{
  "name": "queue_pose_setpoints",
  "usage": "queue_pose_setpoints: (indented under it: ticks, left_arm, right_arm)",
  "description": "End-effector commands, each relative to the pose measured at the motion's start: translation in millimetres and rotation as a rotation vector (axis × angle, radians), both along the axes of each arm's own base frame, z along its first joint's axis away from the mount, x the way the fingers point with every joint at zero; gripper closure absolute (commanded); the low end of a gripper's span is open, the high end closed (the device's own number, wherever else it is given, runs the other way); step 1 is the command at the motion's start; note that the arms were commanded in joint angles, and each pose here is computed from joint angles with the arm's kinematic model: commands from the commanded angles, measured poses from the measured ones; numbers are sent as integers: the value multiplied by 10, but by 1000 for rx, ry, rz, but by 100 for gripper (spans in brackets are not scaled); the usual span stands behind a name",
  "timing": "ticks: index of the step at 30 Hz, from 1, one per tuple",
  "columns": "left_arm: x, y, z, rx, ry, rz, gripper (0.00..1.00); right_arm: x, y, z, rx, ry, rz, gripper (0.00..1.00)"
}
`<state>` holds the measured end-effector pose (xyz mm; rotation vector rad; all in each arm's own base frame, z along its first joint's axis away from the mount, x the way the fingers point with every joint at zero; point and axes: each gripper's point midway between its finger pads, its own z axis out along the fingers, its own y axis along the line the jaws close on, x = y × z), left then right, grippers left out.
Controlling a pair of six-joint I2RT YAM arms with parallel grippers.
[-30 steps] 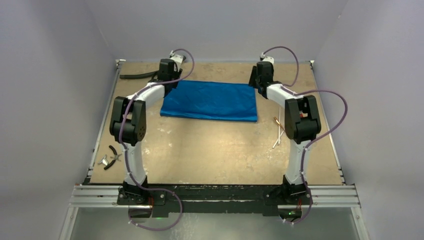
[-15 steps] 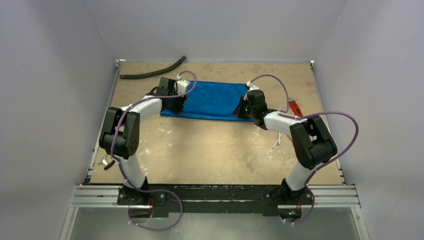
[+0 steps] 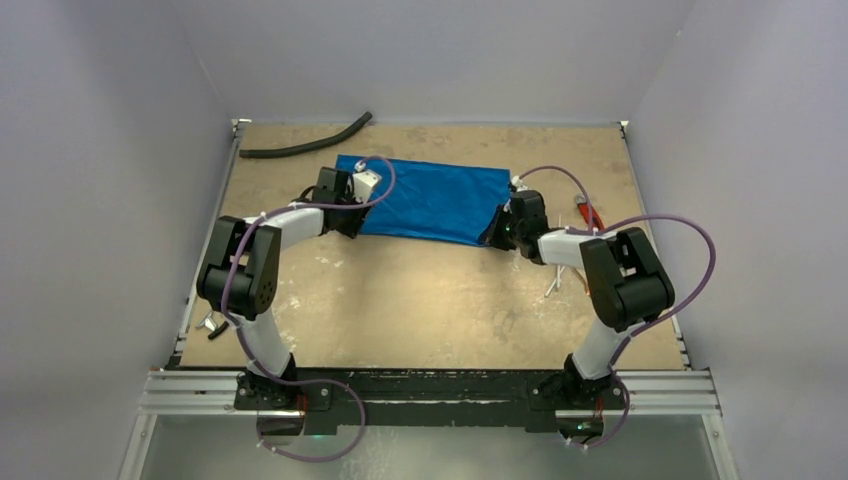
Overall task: Fold the napkin into a case and place the utensils inside
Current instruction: Smooth out the rectangle-folded napkin at the center of the board.
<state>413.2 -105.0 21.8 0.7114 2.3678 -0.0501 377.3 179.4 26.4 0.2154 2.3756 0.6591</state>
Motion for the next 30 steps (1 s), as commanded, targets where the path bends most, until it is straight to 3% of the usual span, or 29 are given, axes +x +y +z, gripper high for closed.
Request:
queue_pose_setpoints:
  ticks: [1,10,30]
  left_arm:
    - [-123,142,-161,72,21,-8,54]
    - [-231,333,-279,125,48,7,55]
    - [-302,679,-21,168,16,55,55]
  right_arm:
    - [-122,-111,-174,2,38,-15,100]
    - [-242,-463,-260,-20,58,-70,100]
    - [-235,-538,-297,-59,72,-77,100]
